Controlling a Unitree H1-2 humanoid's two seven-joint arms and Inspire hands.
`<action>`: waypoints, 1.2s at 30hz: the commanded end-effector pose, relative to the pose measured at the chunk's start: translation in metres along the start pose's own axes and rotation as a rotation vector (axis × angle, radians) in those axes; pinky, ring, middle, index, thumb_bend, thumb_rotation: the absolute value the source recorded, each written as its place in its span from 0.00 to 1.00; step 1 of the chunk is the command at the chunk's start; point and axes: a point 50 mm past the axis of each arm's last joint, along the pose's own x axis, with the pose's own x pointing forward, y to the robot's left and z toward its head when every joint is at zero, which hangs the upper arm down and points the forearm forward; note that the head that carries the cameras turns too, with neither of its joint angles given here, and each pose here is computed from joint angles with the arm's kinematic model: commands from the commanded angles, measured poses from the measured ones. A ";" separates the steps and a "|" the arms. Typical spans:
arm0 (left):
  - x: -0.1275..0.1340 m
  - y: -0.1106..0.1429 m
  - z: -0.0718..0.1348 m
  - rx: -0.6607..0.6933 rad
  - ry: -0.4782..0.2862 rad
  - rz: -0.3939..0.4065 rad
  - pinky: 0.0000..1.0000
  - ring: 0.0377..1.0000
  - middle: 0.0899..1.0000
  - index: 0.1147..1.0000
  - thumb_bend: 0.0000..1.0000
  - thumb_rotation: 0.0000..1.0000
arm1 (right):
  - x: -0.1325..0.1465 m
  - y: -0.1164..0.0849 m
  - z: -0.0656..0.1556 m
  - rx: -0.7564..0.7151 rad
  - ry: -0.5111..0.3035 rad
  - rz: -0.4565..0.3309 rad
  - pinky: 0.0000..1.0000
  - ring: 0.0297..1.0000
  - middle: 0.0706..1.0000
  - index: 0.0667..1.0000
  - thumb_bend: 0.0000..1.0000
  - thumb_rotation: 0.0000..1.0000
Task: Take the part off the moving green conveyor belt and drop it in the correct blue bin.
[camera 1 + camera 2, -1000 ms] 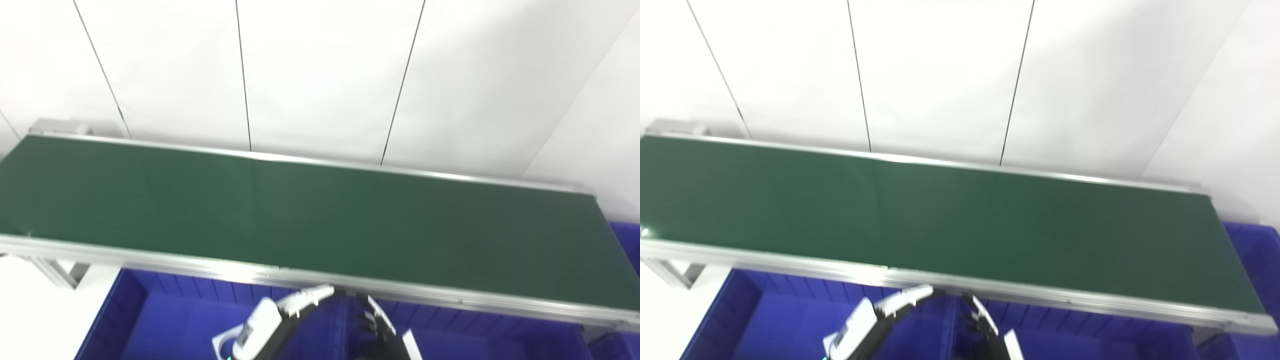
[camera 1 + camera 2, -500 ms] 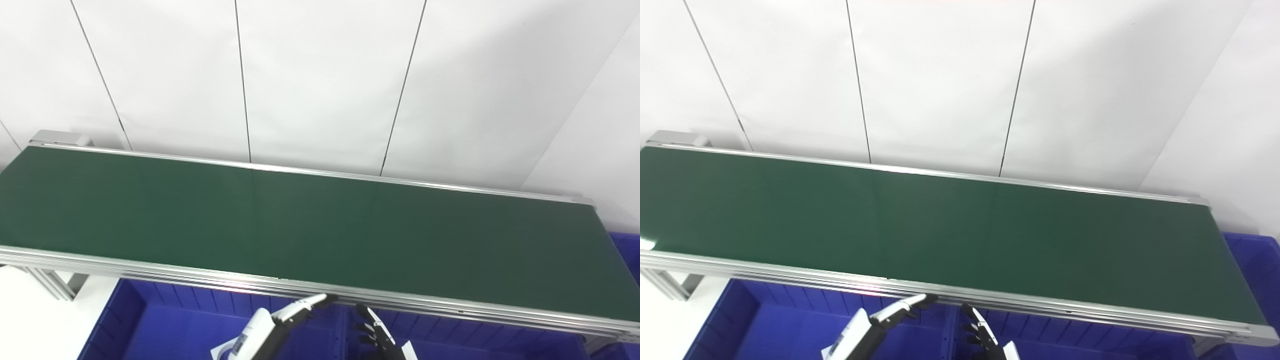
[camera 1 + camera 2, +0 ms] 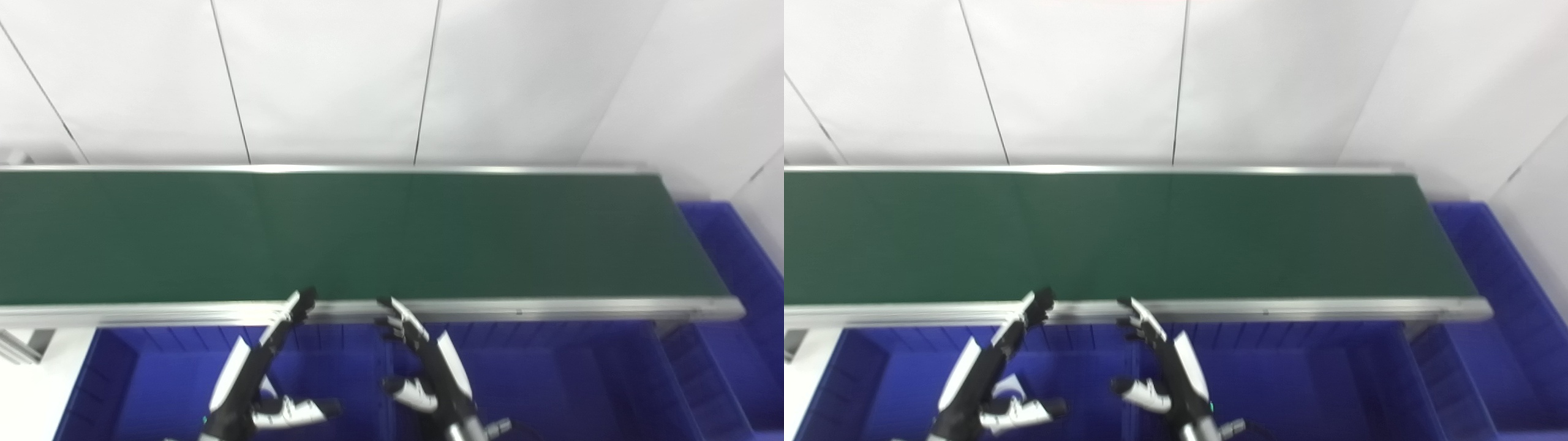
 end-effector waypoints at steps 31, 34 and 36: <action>0.018 -0.025 -0.002 -0.107 -0.006 0.070 0.96 0.95 0.91 0.87 0.84 0.57 | -0.022 -0.035 0.015 -0.010 -0.073 -0.065 0.84 0.89 0.91 0.87 0.93 0.96; 0.020 -0.025 -0.003 -0.129 -0.003 0.070 0.94 0.94 0.91 0.87 0.85 0.59 | -0.024 -0.036 0.014 -0.010 -0.070 -0.064 0.82 0.88 0.91 0.88 0.94 0.96; 0.020 -0.026 -0.005 -0.158 0.006 0.070 0.93 0.94 0.91 0.87 0.85 0.59 | -0.025 -0.036 0.014 -0.009 -0.069 -0.066 0.82 0.88 0.90 0.87 0.94 0.96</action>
